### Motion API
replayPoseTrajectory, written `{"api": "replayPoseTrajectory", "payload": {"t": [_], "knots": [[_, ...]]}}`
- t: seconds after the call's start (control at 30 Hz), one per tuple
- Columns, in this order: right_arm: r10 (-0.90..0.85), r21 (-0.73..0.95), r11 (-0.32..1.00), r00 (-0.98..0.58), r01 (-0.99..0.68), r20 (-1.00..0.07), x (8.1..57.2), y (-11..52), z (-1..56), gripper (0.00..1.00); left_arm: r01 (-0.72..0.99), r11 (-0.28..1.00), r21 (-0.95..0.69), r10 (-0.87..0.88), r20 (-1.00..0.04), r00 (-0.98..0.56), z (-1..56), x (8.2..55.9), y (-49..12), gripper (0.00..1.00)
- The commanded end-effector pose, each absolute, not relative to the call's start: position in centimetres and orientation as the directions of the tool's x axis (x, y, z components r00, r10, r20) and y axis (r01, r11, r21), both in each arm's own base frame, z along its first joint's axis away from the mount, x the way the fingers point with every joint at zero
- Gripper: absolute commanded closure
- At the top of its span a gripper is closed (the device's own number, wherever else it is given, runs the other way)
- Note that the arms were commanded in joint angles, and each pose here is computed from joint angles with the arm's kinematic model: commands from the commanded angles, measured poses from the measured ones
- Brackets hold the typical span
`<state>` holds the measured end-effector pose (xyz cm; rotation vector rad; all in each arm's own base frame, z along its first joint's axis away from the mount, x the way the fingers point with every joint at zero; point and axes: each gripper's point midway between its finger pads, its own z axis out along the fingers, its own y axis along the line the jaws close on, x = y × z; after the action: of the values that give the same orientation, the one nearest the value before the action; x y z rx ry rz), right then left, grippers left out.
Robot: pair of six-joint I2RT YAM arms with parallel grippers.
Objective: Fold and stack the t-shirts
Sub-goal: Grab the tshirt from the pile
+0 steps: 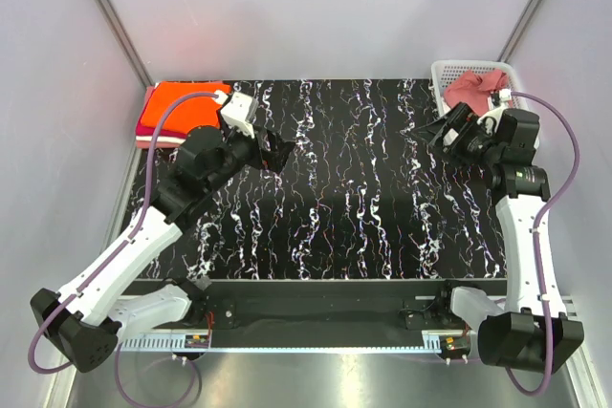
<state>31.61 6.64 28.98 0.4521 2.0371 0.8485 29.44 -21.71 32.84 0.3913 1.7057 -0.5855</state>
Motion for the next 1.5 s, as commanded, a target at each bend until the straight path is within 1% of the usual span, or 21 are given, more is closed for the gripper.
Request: {"api": "replayPoseTrajectory", "payload": {"t": [0.0, 0.1, 0.2, 0.27, 0.37, 0.43, 0.5, 0.53, 0.6, 0.63, 0.7, 0.73, 0.8, 0.83, 0.97, 1.07, 1.1, 1.17, 1.2, 1.3, 1.47], "knots": [[0.574, 0.681, 0.732, -0.518, -0.023, -0.634, 31.9, 6.1, 30.2, 0.0, 0.572, 0.801, -0.176, -0.107, -0.982, -0.153, 35.4, 29.1, -21.7, 0.01], [0.605, 0.661, 0.749, -0.464, 0.054, -0.647, 33.3, 4.5, 30.6, 0.0, 0.57, 0.803, -0.174, -0.109, -0.983, -0.148, 35.5, 29.0, -21.6, 0.01], [0.665, 0.601, 0.747, -0.349, 0.285, -0.661, 35.7, -0.2, 29.1, 0.0, 0.568, 0.804, -0.176, -0.111, -0.983, -0.147, 35.6, 29.0, -21.6, 0.01], [0.652, 0.567, 0.756, -0.309, 0.326, -0.693, 37.1, -2.1, 30.0, 0.0, 0.572, 0.8, -0.181, -0.115, -0.982, -0.149, 35.6, 28.9, -21.6, 0.01], [0.645, 0.477, 0.723, -0.24, 0.5, -0.725, 40.3, -6.8, 28.6, 0.0, 0.576, 0.797, -0.184, -0.114, -0.981, -0.156, 35.5, 28.9, -21.8, 0.01], [0.627, 0.446, 0.704, -0.19, 0.553, -0.755, 41.7, -9.3, 29.6, 0.0, 0.577, 0.795, -0.187, -0.113, -0.98, -0.163, 35.3, 28.9, -22.0, 0.01], [0.611, 0.382, 0.684, -0.202, 0.621, -0.765, 43.4, -11.9, 27.5, 0.0, 0.592, 0.784, -0.188, -0.105, -0.98, -0.171, 35.0, 28.7, -22.6, 0.01], [0.601, 0.381, 0.685, -0.187, 0.62, -0.777, 44.3, -12.6, 28.5, 0.0, 0.595, 0.781, -0.19, -0.105, -0.979, -0.174, 35.0, 28.7, -22.7, 0.01], [0.592, 0.334, 0.688, -0.233, 0.645, -0.771, 45.9, -14.0, 26.3, 0.0, 0.606, 0.771, -0.197, -0.103, -0.977, -0.186, 34.8, 28.7, -23.0, 0.01], [0.578, 0.328, 0.691, -0.22, 0.644, -0.786, 46.8, -14.6, 27.0, 0.0, 0.608, 0.769, -0.201, -0.105, -0.976, -0.19, 35.0, 28.6, -23.0, 0.01], [0.566, 0.276, 0.696, -0.27, 0.663, -0.779, 48.6, -15.8, 24.4, 0.0, 0.624, 0.749, -0.224, -0.124, -0.972, -0.201, 35.4, 28.1, -23.3, 0.01], [0.554, 0.267, 0.701, -0.269, 0.662, -0.788, 49.3, -16.6, 24.9, 0.01, 0.635, 0.735, -0.238, -0.137, -0.969, -0.205, 35.6, 27.8, -23.6, 0.01], [0.564, 0.237, 0.711, -0.335, 0.662, -0.754, 50.8, -17.3, 21.6, 0.03, 0.685, 0.675, -0.273, -0.155, -0.961, -0.231, 35.8, 26.8, -24.7, 0.01], [0.568, 0.229, 0.712, -0.353, 0.664, -0.744, 51.1, -17.4, 21.4, 0.04, 0.696, 0.66, -0.285, -0.158, -0.957, -0.242, 35.8, 26.6, -25.0, 0.01], [0.612, 0.165, 0.693, -0.451, 0.702, -0.65, 50.7, -17.6, 17.8, 0.07, 0.721, 0.593, -0.358, -0.118, -0.925, -0.362, 34.1, 26.5, -27.1, 0.01], [0.658, 0.136, 0.643, -0.452, 0.754, -0.603, 49.7, -17.7, 15.8, 0.09, 0.7, 0.521, -0.489, -0.082, -0.845, -0.529, 31.3, 27.0, -29.2, 0.01], [0.673, 0.142, 0.626, -0.439, 0.767, -0.595, 49.6, -17.7, 15.5, 0.1, 0.705, 0.455, -0.544, -0.069, -0.811, -0.581, 31.2, 26.2, -29.8, 0.01], [0.684, 0.14, 0.616, -0.438, 0.775, -0.583, 49.5, -17.8, 14.8, 0.12, 0.696, 0.437, -0.57, -0.073, -0.794, -0.604, 31.4, 26.9, -29.7, 0.01], [0.695, 0.145, 0.608, -0.435, 0.781, -0.572, 49.4, -17.9, 14.4, 0.17, 0.681, 0.443, -0.583, -0.078, -0.781, -0.619, 30.9, 27.2, -29.5, 0.01], [0.713, 0.165, 0.594, -0.42, 0.788, -0.562, 49.2, -17.8, 14.8, 0.2, 0.682, 0.473, -0.558, -0.097, -0.802, -0.589, 31.1, 27.8, -28.8, 0.01], [0.737, 0.166, 0.562, -0.399, 0.81, -0.546, 47.3, -17.5, 16.1, 0.18, 0.688, 0.494, -0.532, -0.105, -0.822, -0.56, 31.5, 27.9, -28.3, 0.01]]}}
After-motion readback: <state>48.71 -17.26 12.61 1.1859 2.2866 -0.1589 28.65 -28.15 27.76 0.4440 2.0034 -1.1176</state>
